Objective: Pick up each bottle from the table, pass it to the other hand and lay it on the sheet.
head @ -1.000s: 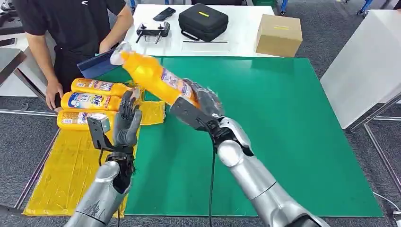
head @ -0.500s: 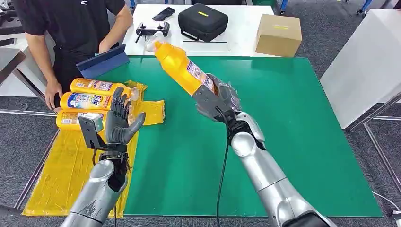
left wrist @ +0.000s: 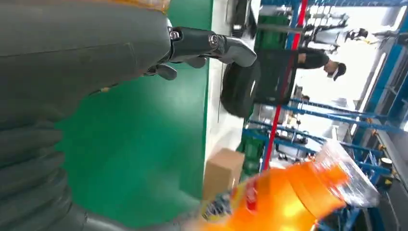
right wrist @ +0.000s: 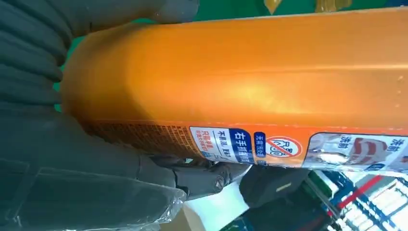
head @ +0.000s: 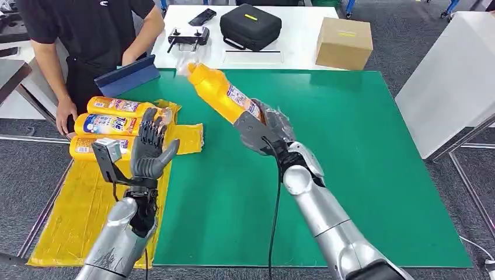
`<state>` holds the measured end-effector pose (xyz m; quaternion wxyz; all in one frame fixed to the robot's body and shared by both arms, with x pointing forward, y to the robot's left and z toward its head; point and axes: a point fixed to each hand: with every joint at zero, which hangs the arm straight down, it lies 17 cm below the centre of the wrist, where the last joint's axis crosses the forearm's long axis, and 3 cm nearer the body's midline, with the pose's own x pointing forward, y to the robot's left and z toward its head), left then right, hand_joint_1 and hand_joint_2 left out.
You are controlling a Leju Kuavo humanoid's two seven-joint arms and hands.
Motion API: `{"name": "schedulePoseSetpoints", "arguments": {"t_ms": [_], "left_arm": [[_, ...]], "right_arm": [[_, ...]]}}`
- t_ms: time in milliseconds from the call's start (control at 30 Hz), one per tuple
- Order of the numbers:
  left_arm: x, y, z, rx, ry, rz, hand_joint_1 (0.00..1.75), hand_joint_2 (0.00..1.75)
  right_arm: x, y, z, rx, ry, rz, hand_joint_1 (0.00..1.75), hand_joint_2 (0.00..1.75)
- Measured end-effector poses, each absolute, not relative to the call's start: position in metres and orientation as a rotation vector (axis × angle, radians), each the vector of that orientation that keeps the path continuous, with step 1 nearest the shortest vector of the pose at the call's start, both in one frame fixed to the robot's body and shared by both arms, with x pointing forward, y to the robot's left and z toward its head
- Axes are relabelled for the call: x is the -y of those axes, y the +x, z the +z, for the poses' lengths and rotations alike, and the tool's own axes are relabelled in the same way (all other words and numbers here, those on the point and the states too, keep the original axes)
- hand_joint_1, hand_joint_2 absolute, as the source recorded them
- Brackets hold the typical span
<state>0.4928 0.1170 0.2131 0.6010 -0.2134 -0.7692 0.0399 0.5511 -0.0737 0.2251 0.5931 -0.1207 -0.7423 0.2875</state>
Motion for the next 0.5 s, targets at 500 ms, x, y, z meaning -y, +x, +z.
{"name": "schedulePoseSetpoints", "arguments": {"t_ms": [500], "left_arm": [[-0.093,0.493,0.23,1.709,-0.682,0.144,0.0,1.75]], "right_arm": [[0.009,0.539,0.189,1.64,-0.245,0.843,1.75,1.75]]}}
